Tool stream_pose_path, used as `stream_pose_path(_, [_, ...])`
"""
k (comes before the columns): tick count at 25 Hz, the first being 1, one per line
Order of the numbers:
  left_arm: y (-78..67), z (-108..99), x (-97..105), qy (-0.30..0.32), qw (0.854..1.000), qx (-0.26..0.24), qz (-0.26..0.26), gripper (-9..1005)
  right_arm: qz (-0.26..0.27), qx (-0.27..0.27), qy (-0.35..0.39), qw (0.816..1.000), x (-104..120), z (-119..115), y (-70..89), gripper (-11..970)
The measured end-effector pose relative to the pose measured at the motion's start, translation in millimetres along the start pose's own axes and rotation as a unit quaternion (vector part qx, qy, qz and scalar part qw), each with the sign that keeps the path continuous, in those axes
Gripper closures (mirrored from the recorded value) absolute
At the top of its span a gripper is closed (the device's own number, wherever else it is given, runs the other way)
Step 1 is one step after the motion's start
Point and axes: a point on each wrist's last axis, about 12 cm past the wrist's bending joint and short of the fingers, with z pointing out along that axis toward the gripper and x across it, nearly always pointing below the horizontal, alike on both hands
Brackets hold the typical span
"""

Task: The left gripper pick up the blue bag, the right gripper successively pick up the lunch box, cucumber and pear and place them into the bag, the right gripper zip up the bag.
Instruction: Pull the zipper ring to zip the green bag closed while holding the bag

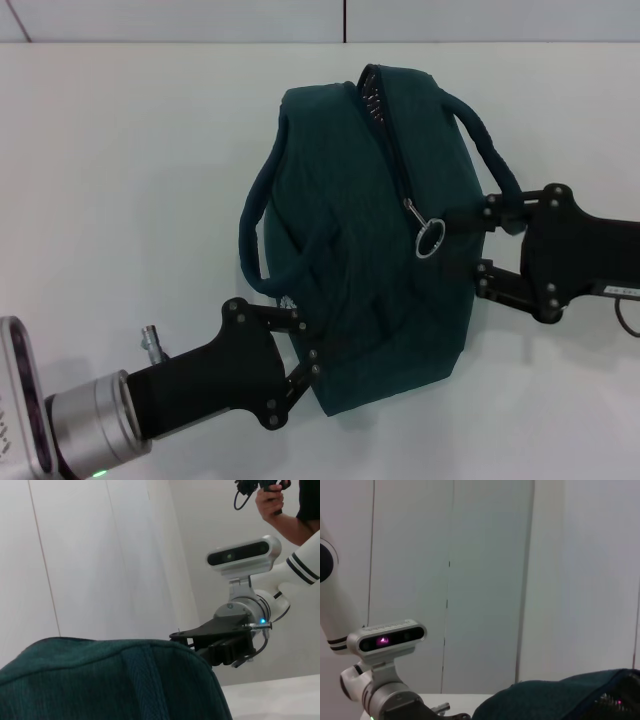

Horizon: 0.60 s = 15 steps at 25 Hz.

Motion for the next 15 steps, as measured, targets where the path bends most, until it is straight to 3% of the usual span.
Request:
stream_pose_path(9, [0.8, -0.1, 0.5, 0.002, 1.0, -0.003, 0.0, 924, -0.003, -0.002, 0.009, 1.0, 1.3, 6.4, -2.5, 591])
stream_pose_path(15, [0.7, -0.1, 0.6, 0.003, 1.0, -0.003, 0.001, 924, 0.0, -0.053, 0.015, 0.998, -0.5, 10.7, 3.9, 629])
